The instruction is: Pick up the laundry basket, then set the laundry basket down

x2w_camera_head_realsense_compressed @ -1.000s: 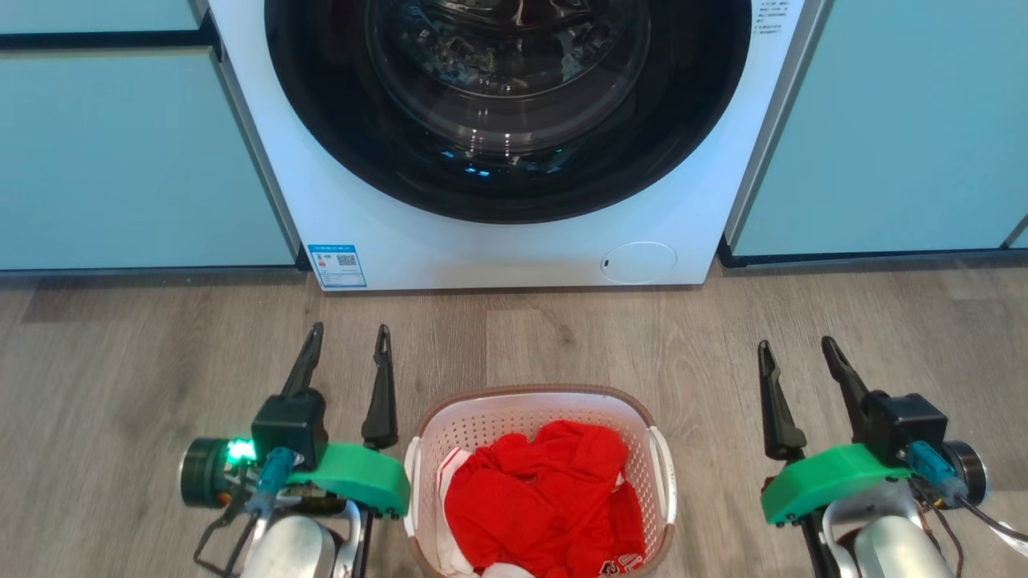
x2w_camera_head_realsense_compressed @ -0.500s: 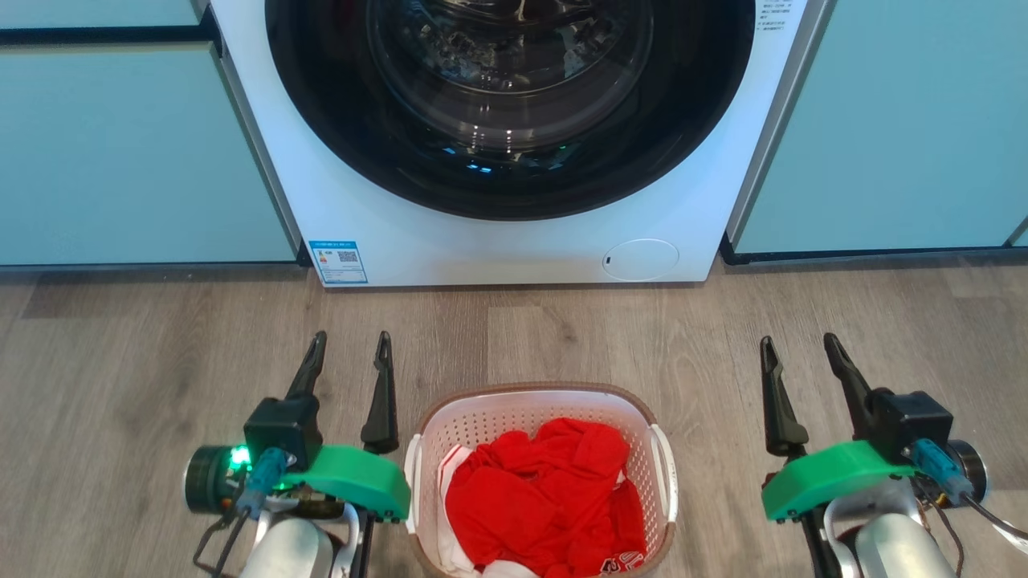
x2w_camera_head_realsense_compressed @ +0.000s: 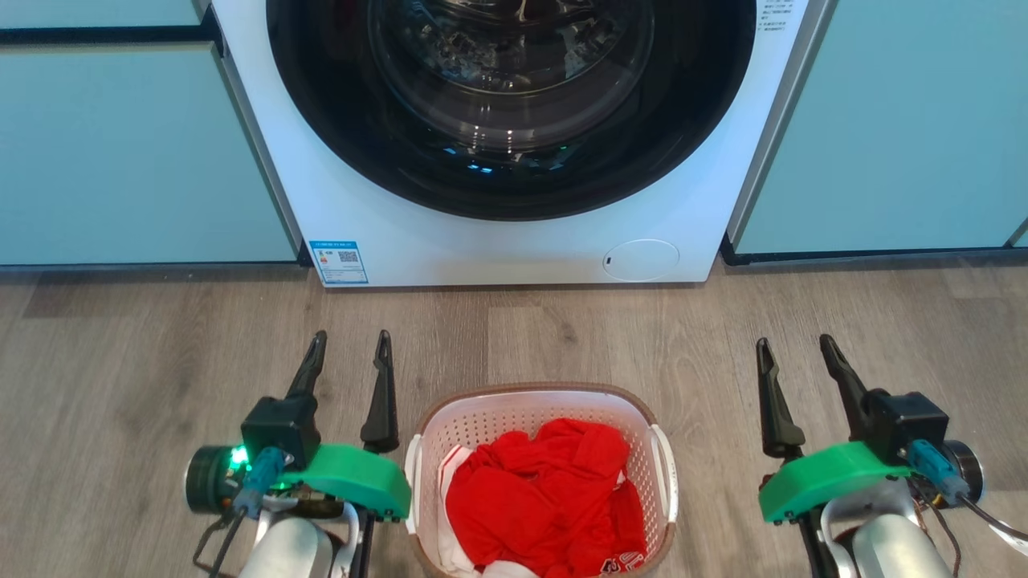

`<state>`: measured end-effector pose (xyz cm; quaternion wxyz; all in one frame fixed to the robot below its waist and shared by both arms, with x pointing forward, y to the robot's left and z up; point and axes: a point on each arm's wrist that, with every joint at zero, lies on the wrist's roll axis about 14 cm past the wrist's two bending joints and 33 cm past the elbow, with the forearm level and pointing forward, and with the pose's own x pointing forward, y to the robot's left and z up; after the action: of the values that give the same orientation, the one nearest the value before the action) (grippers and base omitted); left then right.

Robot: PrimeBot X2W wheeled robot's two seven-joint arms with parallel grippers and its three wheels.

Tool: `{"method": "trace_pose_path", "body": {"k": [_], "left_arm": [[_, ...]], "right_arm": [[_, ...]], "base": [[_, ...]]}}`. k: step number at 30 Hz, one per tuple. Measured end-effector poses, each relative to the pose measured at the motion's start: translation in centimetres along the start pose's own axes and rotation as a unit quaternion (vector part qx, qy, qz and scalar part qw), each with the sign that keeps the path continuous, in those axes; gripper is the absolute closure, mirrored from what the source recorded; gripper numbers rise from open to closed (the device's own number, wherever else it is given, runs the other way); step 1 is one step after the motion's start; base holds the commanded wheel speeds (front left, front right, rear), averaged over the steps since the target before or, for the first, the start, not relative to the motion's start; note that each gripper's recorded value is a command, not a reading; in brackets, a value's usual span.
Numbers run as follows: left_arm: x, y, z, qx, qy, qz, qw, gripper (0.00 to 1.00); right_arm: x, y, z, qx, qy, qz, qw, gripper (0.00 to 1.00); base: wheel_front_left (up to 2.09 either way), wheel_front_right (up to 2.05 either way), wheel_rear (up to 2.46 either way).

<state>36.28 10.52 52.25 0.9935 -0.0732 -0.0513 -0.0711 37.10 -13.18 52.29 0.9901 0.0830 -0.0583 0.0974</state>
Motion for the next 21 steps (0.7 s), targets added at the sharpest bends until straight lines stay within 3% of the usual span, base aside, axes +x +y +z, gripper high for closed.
{"method": "trace_pose_path", "body": {"k": [21], "left_arm": [[-0.09, -0.11, 0.27, -0.011, -0.003, 0.0, 1.0, 0.0]], "right_arm": [[-0.27, 0.16, -0.12, -0.001, 0.003, 0.002, 1.0, 0.0]], "base": [[0.0, 0.0, 0.0]]}}
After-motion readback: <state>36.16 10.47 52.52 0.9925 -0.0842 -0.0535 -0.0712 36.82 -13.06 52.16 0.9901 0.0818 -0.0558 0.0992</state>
